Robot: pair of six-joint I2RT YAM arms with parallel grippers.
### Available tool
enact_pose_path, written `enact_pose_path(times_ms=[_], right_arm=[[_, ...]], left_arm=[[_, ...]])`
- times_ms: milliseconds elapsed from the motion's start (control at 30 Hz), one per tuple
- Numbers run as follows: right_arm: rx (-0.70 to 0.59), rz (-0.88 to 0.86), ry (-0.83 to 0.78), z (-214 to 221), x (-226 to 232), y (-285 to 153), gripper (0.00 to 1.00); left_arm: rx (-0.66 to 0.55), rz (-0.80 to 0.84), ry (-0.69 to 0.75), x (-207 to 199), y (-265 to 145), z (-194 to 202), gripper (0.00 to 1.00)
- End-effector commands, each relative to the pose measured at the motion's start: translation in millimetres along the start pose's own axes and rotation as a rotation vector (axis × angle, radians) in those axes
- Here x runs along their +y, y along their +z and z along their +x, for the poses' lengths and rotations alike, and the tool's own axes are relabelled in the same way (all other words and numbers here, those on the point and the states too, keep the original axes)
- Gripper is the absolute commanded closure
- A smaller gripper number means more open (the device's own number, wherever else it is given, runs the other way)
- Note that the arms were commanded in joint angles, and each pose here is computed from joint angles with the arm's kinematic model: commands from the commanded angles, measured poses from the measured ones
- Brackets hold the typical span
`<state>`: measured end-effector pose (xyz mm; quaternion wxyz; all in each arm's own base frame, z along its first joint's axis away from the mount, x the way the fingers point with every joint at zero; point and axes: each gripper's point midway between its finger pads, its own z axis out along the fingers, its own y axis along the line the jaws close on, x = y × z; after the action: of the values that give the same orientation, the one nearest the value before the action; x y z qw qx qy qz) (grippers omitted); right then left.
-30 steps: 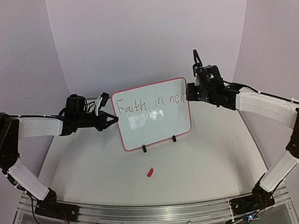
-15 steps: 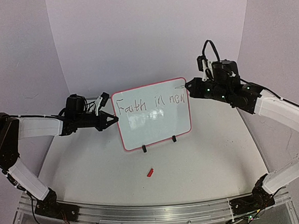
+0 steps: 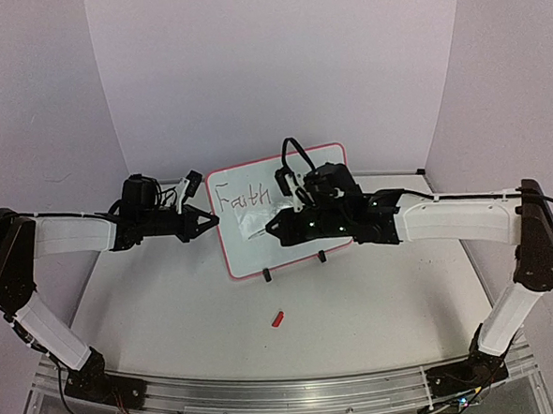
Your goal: Write a sentence on the whiteboard
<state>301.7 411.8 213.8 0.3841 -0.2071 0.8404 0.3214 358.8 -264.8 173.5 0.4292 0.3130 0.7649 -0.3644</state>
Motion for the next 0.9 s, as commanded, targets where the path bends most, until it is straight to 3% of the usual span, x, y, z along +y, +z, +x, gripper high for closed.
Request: enact_pose_path(times_ms=[0,333,867], right_arm=[[-0.089,-0.099,0.018,-29.0,31.2,11.1,1.00],[-0.083,-0.090,0.032,-19.1,28.9,46.2,1.00],[-0.097,-0.019,0.025,-14.1,14.1,58.6,1.00]], left_arm=[[0.026,-0.065,0.044,12.3,0.6,6.4,1.00],[0.026,-0.065,0.042,12.5,0.6,6.9,1.00],[0.030,-0.066,0.042,13.5,1.7,8.8,1.00]])
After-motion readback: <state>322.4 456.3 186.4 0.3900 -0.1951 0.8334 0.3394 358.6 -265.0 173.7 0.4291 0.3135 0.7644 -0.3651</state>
